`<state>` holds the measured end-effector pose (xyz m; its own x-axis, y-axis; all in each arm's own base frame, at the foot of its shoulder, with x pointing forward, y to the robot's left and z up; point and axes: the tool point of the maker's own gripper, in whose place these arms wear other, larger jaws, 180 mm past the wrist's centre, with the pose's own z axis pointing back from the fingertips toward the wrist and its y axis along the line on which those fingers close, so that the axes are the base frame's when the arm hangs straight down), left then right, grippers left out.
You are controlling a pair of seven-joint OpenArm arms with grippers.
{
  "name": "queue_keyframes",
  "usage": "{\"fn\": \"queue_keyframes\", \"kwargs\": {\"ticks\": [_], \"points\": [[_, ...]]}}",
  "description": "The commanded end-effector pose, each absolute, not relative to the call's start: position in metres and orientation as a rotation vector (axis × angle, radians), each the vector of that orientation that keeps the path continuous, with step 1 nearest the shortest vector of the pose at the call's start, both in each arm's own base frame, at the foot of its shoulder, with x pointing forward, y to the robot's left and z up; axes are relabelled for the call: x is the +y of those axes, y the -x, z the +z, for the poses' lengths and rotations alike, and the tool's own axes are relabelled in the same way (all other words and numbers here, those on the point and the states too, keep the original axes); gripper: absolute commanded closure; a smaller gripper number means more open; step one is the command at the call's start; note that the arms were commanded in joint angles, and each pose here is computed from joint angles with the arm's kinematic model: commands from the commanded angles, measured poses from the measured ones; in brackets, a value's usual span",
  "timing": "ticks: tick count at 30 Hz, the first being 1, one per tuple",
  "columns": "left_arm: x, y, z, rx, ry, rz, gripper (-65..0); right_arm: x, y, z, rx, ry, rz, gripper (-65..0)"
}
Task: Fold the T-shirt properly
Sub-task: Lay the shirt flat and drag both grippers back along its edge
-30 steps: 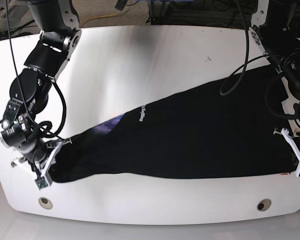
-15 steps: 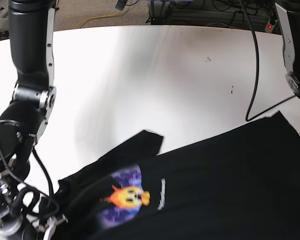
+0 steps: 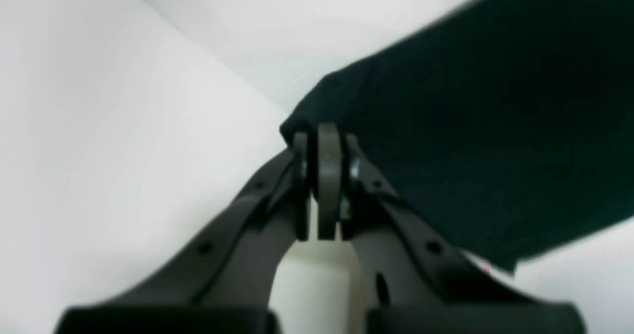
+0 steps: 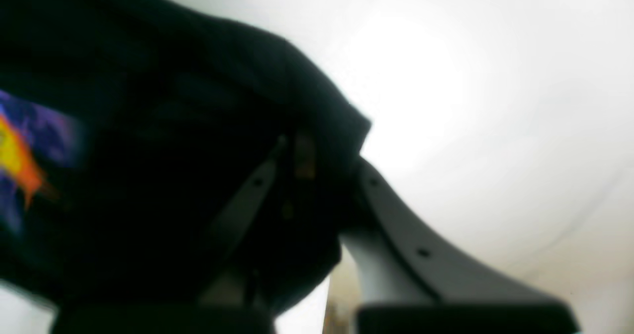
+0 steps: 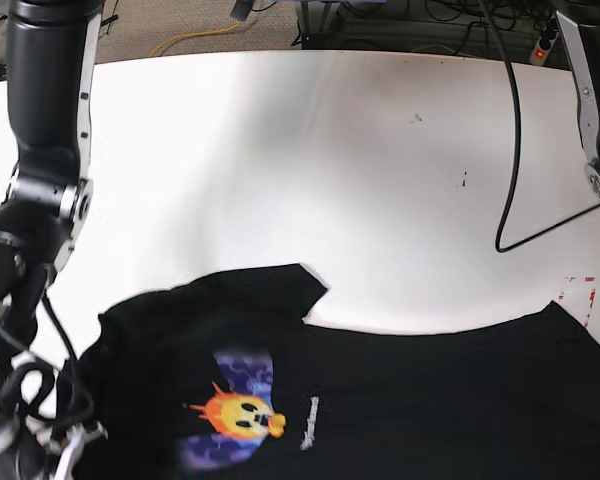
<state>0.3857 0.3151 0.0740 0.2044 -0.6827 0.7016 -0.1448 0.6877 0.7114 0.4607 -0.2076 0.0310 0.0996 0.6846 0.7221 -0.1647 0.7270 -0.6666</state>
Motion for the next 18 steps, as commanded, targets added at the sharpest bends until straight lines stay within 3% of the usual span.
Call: {"fn": "queue_keyframes", "kwargs": {"ticks": [1,11,18], "points": [[0.315,-0.382,0.057,-1.3,-0.792,-0.453,0.0,-0.209,-0.446,0.031,-1.372,0.508,0.659,0.0],[0.337,-0.366,-0.073,-0.988,-0.688,-0.478,0.0,-0.238,-0.406,-0.1,-1.139,0.419,0.586,0.0],[0.352,-0.325,-0.161,-0.744,-0.622,-0.496,0.0,-0.254,-0.363,-0.193,-0.974,0.262,0.452,0.0]]}}
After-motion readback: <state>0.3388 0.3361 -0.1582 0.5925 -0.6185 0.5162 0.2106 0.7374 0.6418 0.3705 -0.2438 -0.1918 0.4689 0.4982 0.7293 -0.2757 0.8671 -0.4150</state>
